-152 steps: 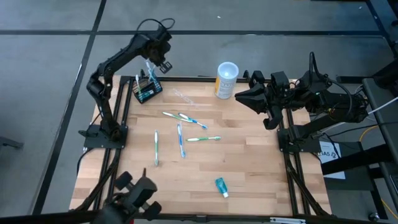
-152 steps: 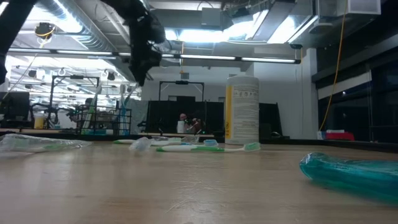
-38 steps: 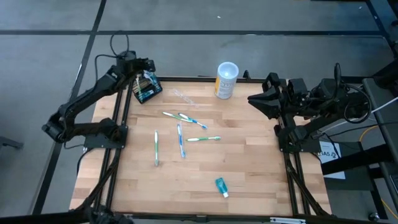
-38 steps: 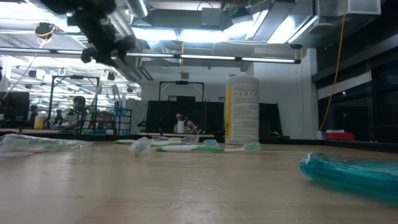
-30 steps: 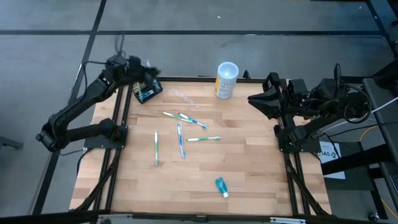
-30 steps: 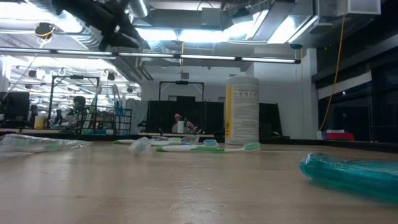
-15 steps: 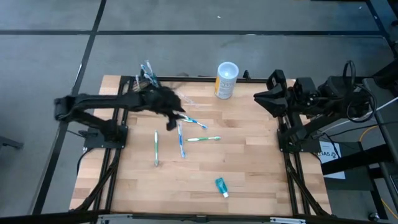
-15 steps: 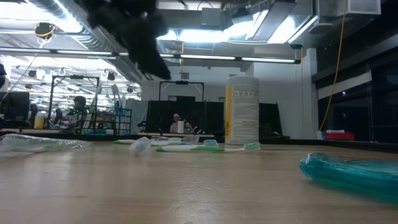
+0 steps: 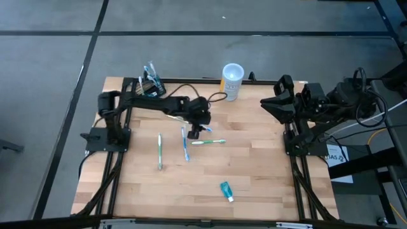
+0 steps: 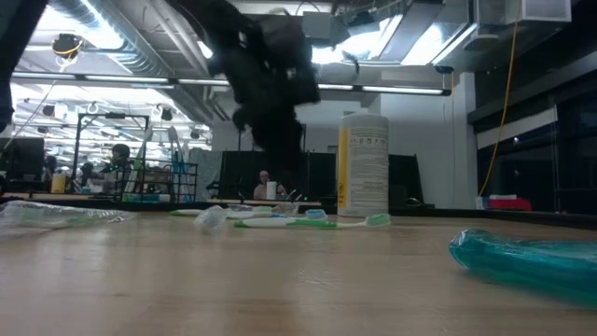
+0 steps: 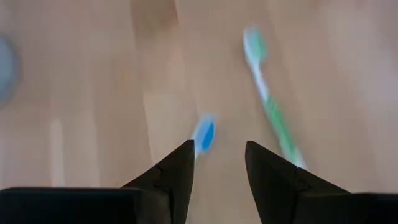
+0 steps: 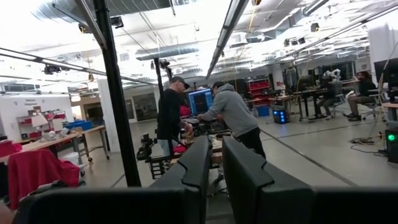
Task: Pick & Place toothbrushing station
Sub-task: Put the blue toothbrush into the right section of the black organizer
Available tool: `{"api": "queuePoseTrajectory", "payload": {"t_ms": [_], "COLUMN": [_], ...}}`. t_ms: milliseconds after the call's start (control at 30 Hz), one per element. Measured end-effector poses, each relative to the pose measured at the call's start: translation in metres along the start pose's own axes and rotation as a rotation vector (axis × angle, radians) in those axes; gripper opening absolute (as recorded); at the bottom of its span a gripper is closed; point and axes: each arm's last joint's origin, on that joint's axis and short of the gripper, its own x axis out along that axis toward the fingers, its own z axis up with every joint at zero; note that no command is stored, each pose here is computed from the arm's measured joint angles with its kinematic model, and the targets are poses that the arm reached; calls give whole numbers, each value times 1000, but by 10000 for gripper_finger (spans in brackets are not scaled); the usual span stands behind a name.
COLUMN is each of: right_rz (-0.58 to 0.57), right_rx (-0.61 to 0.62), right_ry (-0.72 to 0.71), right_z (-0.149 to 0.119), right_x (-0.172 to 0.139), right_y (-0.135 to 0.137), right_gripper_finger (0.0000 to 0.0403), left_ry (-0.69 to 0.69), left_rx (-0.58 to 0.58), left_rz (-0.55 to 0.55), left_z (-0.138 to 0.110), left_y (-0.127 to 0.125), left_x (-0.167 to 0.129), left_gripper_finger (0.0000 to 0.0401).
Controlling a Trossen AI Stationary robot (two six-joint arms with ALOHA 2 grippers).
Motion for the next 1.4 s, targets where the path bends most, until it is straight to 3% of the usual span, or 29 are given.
{"api": "queuePoseTrajectory", "payload": {"t_ms": [200, 800, 1000, 1200, 1300, 1400], "right_rz": [-2, -21, -21, -23, -33, -42], "right_rx": [-8, -17, -12, 0, 5, 8], "right_ry": [1, 0, -2, -7, -8, -6], "right_z": [0, 0, 1, 1, 2, 1], "right_x": [-2, -5, -5, -6, -7, -8], "right_y": [5, 10, 10, 12, 13, 14], "right_gripper_finger": [49, 49, 49, 49, 49, 49], "left_ry": [102, 23, 85, 71, 53, 56], "left_rx": [44, 65, 58, 58, 52, 45], "left_rz": [-31, 6, -20, 32, 46, 46], "left_z": [-10, -3, -15, -13, -11, -9], "left_y": [4, 7, 5, 3, 4, 4], "left_x": [28, 35, 56, 64, 64, 63], "left_gripper_finger": [133, 106, 106, 105, 93, 54]}}
